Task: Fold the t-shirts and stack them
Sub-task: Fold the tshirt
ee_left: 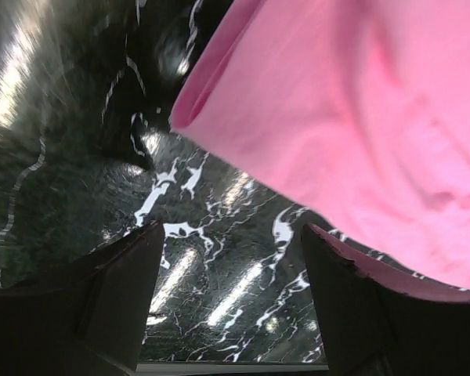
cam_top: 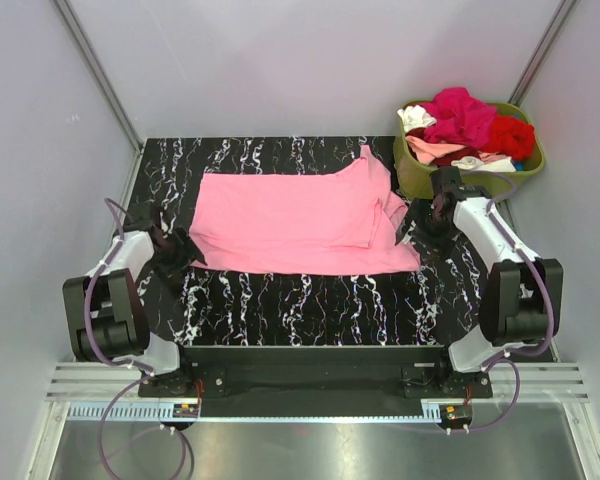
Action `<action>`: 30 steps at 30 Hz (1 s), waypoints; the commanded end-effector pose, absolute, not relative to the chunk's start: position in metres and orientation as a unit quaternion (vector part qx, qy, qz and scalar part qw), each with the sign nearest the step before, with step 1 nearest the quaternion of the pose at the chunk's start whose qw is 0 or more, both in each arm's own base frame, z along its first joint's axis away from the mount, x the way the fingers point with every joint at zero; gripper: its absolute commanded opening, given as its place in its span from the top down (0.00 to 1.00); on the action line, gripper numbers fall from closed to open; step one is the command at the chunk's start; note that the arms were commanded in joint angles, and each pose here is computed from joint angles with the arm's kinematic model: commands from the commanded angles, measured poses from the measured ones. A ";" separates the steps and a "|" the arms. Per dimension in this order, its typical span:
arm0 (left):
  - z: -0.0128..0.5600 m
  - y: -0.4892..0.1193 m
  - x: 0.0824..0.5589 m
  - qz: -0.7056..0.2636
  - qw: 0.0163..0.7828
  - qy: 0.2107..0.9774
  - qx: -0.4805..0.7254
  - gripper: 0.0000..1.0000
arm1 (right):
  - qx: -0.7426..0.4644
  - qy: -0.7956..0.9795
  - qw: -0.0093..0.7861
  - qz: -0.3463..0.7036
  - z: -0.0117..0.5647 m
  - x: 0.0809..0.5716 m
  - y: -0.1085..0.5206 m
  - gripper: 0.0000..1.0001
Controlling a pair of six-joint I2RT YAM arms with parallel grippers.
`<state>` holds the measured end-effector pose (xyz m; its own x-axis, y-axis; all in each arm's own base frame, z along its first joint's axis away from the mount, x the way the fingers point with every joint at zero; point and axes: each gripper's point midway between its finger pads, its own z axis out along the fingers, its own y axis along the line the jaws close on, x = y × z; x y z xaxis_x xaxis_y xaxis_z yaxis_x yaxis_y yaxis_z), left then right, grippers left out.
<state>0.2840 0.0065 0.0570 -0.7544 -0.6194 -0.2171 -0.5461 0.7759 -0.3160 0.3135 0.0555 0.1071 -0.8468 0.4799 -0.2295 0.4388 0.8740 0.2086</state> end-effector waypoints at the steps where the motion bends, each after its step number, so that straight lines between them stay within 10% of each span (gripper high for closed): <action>1: 0.052 0.002 0.304 -0.149 0.196 0.911 -0.331 0.24 | 0.237 0.953 0.143 0.124 0.089 0.322 0.072 0.07; 13: 0.027 0.020 0.318 -0.111 0.198 0.903 -0.366 0.36 | 0.265 0.954 0.098 0.100 0.030 0.314 0.060 0.19; 20: 0.026 0.025 0.331 -0.108 0.205 0.901 -0.366 0.97 | 0.278 0.952 0.094 0.082 0.003 0.317 0.049 0.62; 26: 0.056 0.025 0.314 -0.100 0.230 0.897 -0.363 1.00 | 0.275 0.955 0.097 0.059 0.009 0.311 0.039 0.96; 30: 0.082 0.022 0.285 -0.096 0.250 0.888 -0.374 1.00 | 0.291 0.950 0.107 0.037 0.028 0.293 0.030 1.00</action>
<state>0.3001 0.0150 0.0545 -0.6452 -0.7029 -0.2993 -0.6064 0.7095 -0.3590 0.3043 0.0496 0.0129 -0.8304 0.5458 -0.1120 0.5191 0.8310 0.2000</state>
